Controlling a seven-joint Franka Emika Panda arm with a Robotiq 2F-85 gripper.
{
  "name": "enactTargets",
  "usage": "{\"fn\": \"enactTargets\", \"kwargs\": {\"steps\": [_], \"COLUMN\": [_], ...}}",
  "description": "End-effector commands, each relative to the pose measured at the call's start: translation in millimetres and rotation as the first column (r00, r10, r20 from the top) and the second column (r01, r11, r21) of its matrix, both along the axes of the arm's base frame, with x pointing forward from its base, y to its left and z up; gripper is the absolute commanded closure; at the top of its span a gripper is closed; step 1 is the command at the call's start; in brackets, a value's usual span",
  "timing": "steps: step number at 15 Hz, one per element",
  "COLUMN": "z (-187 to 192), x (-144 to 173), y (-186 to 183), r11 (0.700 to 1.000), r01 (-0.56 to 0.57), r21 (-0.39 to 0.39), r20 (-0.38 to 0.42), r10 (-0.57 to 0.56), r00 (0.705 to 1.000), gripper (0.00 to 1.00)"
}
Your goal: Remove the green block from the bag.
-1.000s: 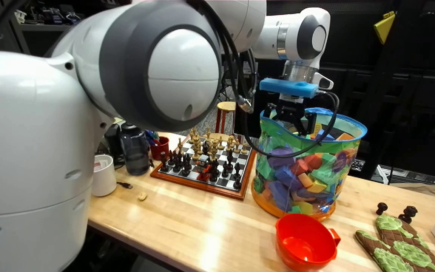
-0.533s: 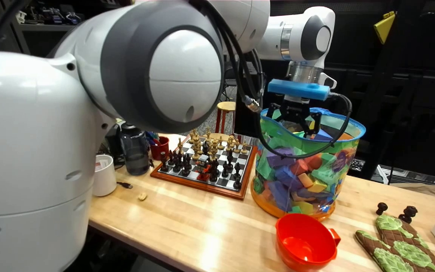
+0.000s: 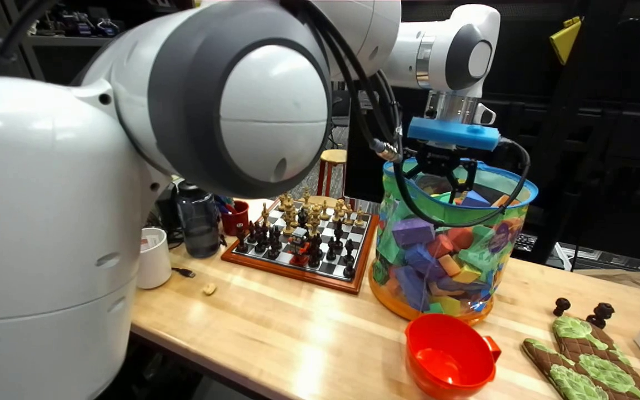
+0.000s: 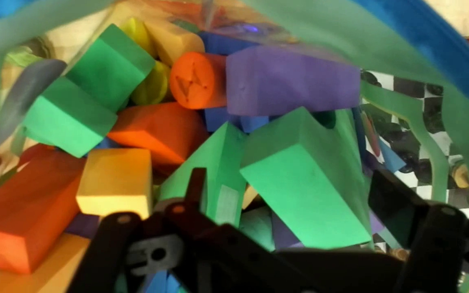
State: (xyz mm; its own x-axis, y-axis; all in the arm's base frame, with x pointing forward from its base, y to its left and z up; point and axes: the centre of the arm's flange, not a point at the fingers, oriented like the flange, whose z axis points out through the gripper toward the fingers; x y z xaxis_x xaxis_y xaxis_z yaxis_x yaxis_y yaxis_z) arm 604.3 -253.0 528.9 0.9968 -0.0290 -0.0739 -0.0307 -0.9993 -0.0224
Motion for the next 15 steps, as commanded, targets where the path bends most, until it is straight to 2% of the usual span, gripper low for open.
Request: {"fn": "enactTargets", "kwargs": {"steps": [1,3,4,7,10,11,15], "z": [0,-3,-4,-4,-4,-3,2], "x": [0,-1,-1,-4,-7,-8,-9], "y": [-1,-1,-2,-8,-13,-14,-15], "r11": [0.992,0.987,0.986,0.983,0.982,0.981,0.98], "r01": [-0.081,-0.104,-0.106,-0.111,-0.108,-0.108,-0.092], "r21": [0.093,0.122,0.13,0.147,0.156,0.161,0.176], "r20": [0.013,0.006,0.004,0.001,-0.001,-0.001,-0.008], "r10": [0.08,0.104,0.106,0.112,0.11,0.109,0.095], "r00": [0.997,0.995,0.994,0.994,0.994,0.994,0.995], "gripper": [0.0,0.0,0.2,0.39,0.65,0.69,0.76]}}
